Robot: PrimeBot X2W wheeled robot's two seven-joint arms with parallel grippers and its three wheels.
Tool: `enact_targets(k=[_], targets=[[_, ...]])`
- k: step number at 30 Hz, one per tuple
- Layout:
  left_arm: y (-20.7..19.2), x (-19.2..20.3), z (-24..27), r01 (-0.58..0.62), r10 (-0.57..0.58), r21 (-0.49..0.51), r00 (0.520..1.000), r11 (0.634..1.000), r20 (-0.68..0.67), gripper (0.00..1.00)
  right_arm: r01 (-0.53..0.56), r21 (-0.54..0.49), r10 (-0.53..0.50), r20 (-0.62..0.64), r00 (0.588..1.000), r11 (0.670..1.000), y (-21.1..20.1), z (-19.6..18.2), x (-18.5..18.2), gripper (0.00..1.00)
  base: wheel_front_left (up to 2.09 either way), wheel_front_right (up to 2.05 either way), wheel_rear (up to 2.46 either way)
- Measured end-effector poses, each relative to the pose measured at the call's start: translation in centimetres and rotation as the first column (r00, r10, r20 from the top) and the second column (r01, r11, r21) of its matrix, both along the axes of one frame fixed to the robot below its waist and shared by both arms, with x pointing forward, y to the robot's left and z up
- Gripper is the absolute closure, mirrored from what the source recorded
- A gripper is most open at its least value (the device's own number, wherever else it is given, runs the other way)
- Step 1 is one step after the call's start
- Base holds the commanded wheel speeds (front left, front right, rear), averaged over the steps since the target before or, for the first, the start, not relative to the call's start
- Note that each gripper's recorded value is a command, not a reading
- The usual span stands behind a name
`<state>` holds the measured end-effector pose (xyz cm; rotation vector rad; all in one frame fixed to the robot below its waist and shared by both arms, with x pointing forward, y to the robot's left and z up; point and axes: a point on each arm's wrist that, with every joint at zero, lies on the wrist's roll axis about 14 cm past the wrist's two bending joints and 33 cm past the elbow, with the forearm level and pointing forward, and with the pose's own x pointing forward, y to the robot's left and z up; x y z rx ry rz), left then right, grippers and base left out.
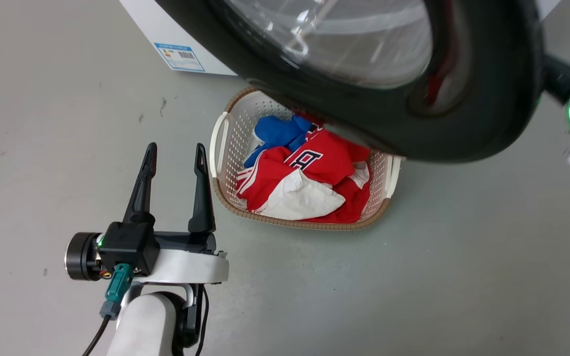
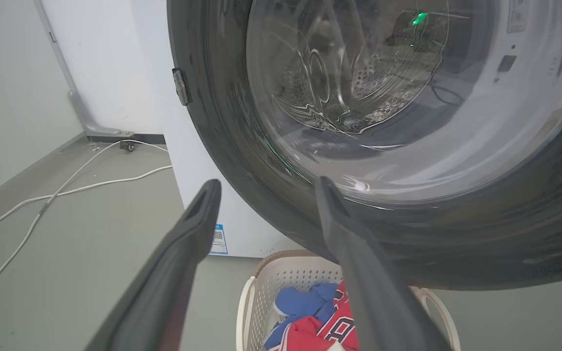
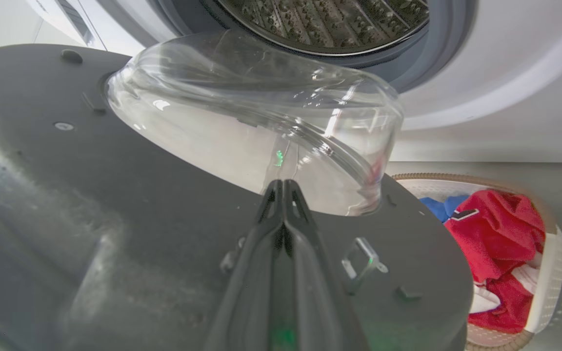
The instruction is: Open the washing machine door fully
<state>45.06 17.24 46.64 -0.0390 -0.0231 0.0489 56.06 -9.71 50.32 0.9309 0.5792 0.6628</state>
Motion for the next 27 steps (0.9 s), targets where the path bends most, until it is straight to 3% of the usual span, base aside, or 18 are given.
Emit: enact_targets(k=[16, 27], targets=[[0.1, -1.8, 2.1, 0.001, -0.001, 0.014, 0.999, 1.000, 0.038, 0.00, -0.181, 0.120, 0.184, -0.019, 0.983, 0.976, 5.8, 0.7, -10.7, 1.00, 0.00, 0.00, 0.00], [0.7, -3.0, 2.9, -0.017, 0.016, 0.018, 0.999, 1.000, 0.051, 0.00, -0.284, 0.226, 0.308, -0.082, 0.948, 0.932, 10.7, 0.2, -17.2, 1.00, 0.00, 0.00, 0.00]])
